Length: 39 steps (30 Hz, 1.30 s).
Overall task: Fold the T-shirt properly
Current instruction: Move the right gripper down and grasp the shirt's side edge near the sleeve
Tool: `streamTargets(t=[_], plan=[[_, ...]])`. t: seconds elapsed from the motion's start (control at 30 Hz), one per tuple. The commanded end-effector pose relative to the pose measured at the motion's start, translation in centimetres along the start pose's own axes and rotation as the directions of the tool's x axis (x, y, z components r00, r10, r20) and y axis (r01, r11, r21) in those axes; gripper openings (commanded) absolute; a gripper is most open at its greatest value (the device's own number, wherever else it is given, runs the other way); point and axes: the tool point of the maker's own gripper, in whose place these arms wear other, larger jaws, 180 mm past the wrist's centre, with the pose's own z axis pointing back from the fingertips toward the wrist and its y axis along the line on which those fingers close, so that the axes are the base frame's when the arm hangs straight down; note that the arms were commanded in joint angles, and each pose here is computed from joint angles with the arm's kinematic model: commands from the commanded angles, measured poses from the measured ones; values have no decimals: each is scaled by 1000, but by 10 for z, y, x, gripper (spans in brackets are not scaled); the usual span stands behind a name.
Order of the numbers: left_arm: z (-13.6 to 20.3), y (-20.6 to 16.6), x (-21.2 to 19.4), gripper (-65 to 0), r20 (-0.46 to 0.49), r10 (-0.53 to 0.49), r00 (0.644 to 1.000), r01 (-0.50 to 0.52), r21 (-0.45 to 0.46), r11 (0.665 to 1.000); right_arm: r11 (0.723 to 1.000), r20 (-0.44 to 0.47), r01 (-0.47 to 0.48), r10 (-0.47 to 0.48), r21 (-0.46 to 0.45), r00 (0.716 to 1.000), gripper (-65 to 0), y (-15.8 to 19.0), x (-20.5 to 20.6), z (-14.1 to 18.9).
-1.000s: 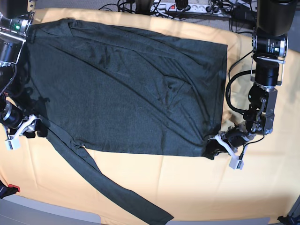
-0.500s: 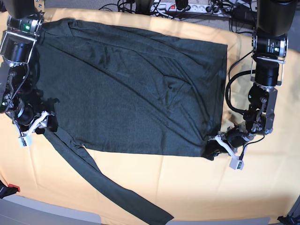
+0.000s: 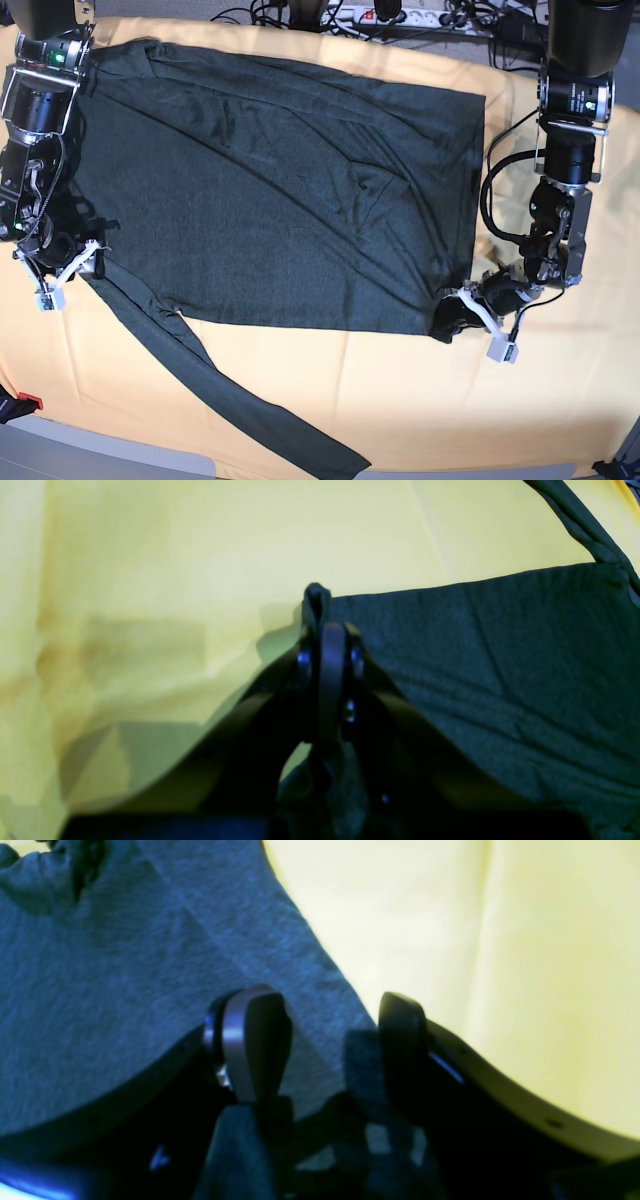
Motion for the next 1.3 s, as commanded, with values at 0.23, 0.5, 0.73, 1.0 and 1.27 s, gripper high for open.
streamTargets(t=[0.23, 0.5, 0.73, 1.0, 1.27], plan=[[4, -1, 27, -650, 59, -14, 998, 15, -11, 1000, 995, 63, -56, 51, 79, 997, -288, 2, 26, 10], [4, -1, 26, -650, 55, -14, 998, 15, -11, 1000, 1000, 21, 18, -18, -13, 1000, -272, -18, 20, 11], [4, -1, 26, -650, 52, -14, 999, 15, -11, 1000, 991, 65, 64, -72, 121, 995, -272, 6, 29, 12], [4, -1, 25, -650, 48, -15, 999, 15, -11, 1000, 994, 50, 105, -107, 41, 993, -272, -13, 27, 14], [4, -1, 23, -650, 39, -13, 999, 13, -13, 1000, 954, -36, 298, -299, -10, 954, -272, -24, 21, 16]])
